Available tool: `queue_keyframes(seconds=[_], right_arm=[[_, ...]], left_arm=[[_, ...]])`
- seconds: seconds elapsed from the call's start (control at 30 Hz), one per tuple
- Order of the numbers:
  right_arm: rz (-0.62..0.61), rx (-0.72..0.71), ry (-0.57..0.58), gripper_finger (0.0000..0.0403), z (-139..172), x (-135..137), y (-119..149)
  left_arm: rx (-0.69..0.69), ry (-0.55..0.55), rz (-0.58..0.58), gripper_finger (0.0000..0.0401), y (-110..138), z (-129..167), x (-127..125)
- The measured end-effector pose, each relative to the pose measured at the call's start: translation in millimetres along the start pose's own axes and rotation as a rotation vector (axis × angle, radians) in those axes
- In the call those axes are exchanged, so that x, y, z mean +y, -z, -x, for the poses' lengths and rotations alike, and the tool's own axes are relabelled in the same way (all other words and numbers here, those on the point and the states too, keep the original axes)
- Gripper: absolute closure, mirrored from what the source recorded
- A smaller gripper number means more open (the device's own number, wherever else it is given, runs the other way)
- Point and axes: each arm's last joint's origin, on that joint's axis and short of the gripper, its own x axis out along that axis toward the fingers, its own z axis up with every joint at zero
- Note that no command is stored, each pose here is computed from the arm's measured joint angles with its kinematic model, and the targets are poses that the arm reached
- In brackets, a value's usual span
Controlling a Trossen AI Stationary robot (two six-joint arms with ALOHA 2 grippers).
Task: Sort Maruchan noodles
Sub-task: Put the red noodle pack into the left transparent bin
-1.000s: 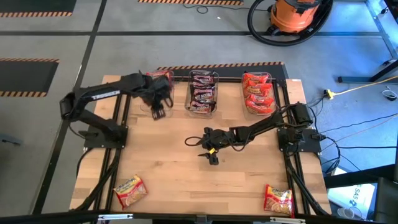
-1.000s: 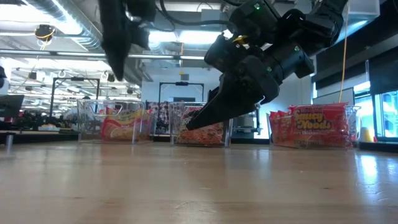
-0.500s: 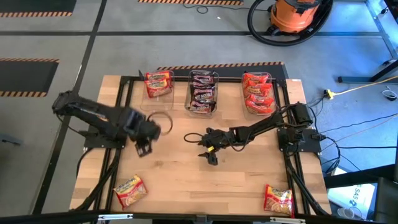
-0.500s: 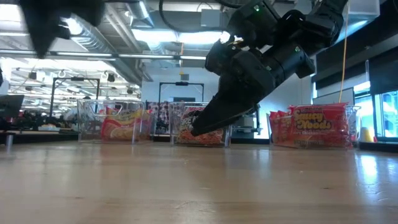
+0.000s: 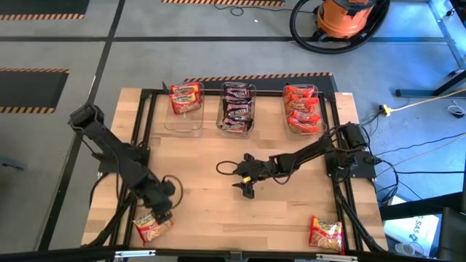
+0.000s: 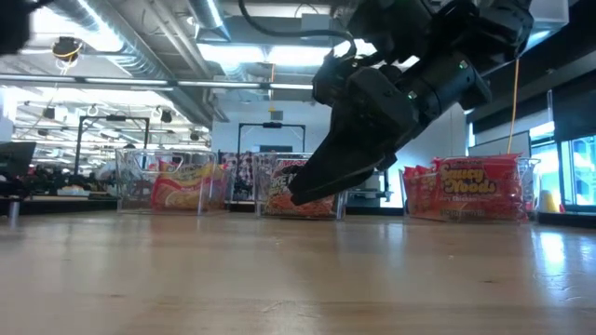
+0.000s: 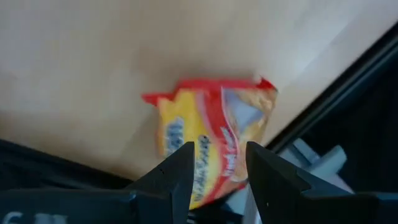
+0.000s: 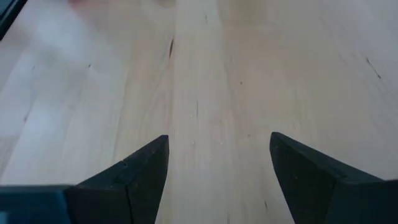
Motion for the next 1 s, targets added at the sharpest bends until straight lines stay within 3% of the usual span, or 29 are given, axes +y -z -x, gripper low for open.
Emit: queue_keyframes(seconds=[0.27, 0.5, 0.73, 1.0], right_arm=[[0.003, -0.003, 0.012, 0.0143, 0.1, 1.3, 0.3], [0.008, -0.016, 0.06, 0.0143, 0.2, -0.2, 0.0], [0.018, -0.021, 0.077, 0.0143, 0.2, -0.7, -0.2], [0.015, -0.039, 0.075, 0.0143, 7.5, 0.7, -7.5]], left_arm=[[0.116, -0.081, 0.1, 0.0263, 32.0, -27.9, -1.9], [0.1, -0.172, 0.138, 0.0263, 25.9, -40.5, 0.9], [0.083, -0.178, -0.017, 0.0263, 3.0, -46.9, -1.1], [-0.177, -0.197, -0.278, 0.0263, -31.6, -41.8, -2.2]])
